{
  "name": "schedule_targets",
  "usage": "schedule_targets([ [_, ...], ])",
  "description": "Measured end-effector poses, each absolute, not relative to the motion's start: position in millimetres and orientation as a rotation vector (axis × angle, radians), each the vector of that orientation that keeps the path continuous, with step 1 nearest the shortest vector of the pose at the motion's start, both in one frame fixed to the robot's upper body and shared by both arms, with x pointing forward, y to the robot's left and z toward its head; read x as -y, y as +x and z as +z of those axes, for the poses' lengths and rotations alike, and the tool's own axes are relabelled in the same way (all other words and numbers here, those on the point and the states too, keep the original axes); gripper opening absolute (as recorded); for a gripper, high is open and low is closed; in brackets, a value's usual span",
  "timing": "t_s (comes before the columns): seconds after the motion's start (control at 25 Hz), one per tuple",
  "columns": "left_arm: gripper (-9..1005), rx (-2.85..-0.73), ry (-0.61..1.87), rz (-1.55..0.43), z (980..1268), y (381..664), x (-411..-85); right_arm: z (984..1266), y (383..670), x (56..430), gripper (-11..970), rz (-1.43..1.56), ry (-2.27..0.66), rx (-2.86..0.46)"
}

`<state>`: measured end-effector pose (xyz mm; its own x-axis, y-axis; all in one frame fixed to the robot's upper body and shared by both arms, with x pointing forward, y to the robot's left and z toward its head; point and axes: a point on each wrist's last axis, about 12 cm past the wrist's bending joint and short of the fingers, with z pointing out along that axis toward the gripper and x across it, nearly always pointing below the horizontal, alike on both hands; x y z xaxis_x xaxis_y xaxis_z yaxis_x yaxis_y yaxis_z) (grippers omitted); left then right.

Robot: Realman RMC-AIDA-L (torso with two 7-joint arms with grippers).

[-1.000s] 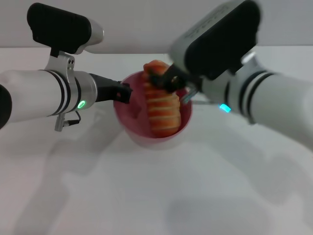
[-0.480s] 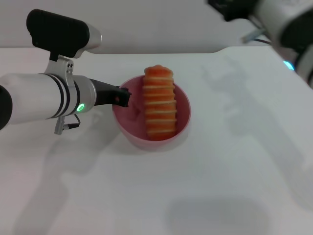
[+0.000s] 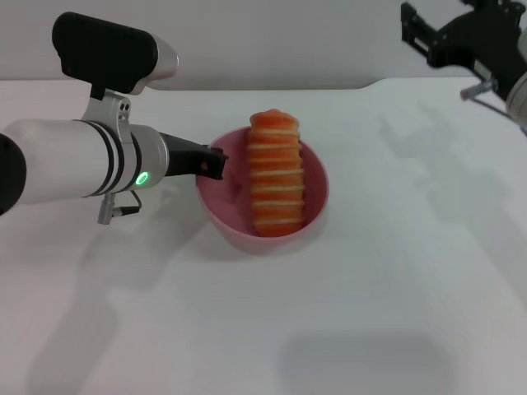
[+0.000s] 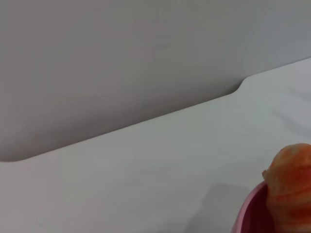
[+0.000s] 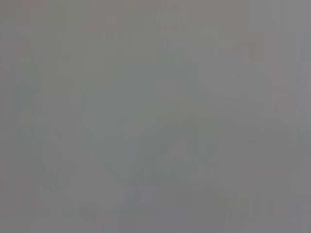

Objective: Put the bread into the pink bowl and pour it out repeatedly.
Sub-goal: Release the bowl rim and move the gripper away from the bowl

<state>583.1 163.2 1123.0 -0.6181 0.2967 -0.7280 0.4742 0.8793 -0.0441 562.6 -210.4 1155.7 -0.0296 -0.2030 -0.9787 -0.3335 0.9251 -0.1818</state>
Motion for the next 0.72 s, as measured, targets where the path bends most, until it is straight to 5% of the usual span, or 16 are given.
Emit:
schedule_targets([
  [0.72,55,-2.292,0.538,-0.291,1120,583,-166,1176,576,210,738,0.050,-0.151,-1.752],
])
